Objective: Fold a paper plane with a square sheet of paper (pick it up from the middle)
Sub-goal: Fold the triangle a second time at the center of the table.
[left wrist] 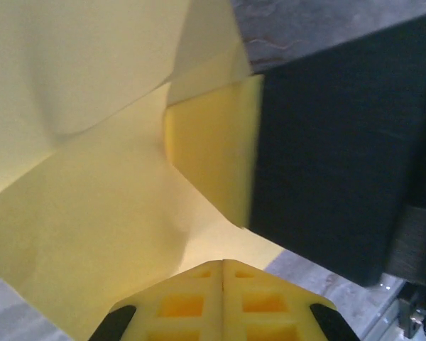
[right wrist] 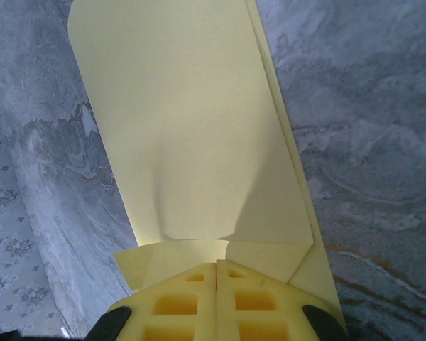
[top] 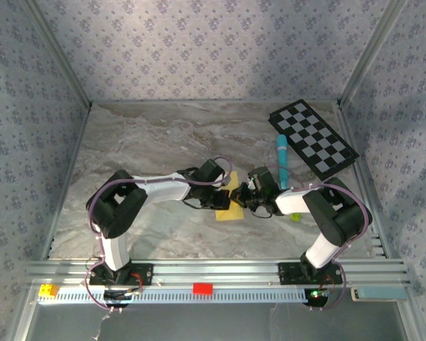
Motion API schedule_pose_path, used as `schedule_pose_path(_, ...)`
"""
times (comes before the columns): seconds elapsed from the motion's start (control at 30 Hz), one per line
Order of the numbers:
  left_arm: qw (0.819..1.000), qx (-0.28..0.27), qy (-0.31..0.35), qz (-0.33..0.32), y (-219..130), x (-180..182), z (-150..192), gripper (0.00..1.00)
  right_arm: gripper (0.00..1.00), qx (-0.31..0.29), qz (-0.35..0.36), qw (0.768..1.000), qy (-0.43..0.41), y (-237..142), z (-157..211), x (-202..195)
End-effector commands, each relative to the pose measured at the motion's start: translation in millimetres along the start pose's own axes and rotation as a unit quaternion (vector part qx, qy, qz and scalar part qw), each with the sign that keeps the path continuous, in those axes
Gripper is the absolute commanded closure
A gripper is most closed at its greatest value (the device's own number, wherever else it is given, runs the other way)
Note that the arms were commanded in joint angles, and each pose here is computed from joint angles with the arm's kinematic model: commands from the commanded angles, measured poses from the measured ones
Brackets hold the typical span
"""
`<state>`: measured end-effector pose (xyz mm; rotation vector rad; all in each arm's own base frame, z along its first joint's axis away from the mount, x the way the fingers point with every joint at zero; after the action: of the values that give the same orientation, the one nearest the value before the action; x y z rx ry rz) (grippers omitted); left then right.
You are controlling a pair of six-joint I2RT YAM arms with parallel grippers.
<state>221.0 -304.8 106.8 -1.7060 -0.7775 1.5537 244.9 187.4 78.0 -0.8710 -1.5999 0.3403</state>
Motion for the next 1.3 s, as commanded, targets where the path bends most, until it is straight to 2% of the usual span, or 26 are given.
schedule_pose_path(0.0, 0.999, 0.008, -0.012, -0.040, 3, 12, 2, 0.98, 1.00, 0.030, 0.089, 0.995, 0.037, 0, 20, -36)
schedule_pose_path(0.17, 0.995, 0.027, -0.040, -0.091, 8, 42, 20, 0.99, 1.00, 0.028, 0.088, 0.995, 0.037, -2, 19, -36)
schedule_pose_path(0.27, 0.994, 0.033, -0.054, -0.090, 10, 50, 28, 1.00, 1.00, 0.026, 0.079, 0.996, 0.033, -2, 18, -34)
schedule_pose_path(0.53, 0.995, 0.030, -0.053, -0.074, 8, 50, 31, 1.00, 1.00, 0.003, 0.023, 0.999, -0.027, -13, 5, -3)
schedule_pose_path(0.8, 0.996, 0.028, -0.053, -0.073, 9, 49, 29, 1.00, 1.00, 0.027, -0.018, 0.997, -0.070, -3, 11, 18)
schedule_pose_path(0.93, 0.995, 0.028, -0.054, -0.077, 10, 51, 29, 1.00, 1.00, 0.036, 0.007, 0.998, -0.055, 7, 17, 5)
schedule_pose_path(1.07, 0.995, 0.030, -0.054, -0.082, 9, 53, 30, 1.00, 1.00, 0.011, 0.030, 0.999, -0.008, -1, 11, -23)
schedule_pose_path(1.27, 0.994, 0.031, -0.056, -0.085, 10, 55, 31, 1.00, 1.00, -0.022, 0.029, 0.999, 0.020, -14, -9, -38)
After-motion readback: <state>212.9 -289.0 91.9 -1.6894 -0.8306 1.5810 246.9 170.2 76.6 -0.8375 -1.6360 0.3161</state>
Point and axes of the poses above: each hand's point on the last joint's axis, 136 mm out from that joint toward the fingers, its own y axis out along the fingers, its own x axis along the line the jaws close on, z = x × y, the point moved 9 cm from there along -y, back along the fingers, and after that the axes turned 11 degrees about -y, right-handed, at the moved point
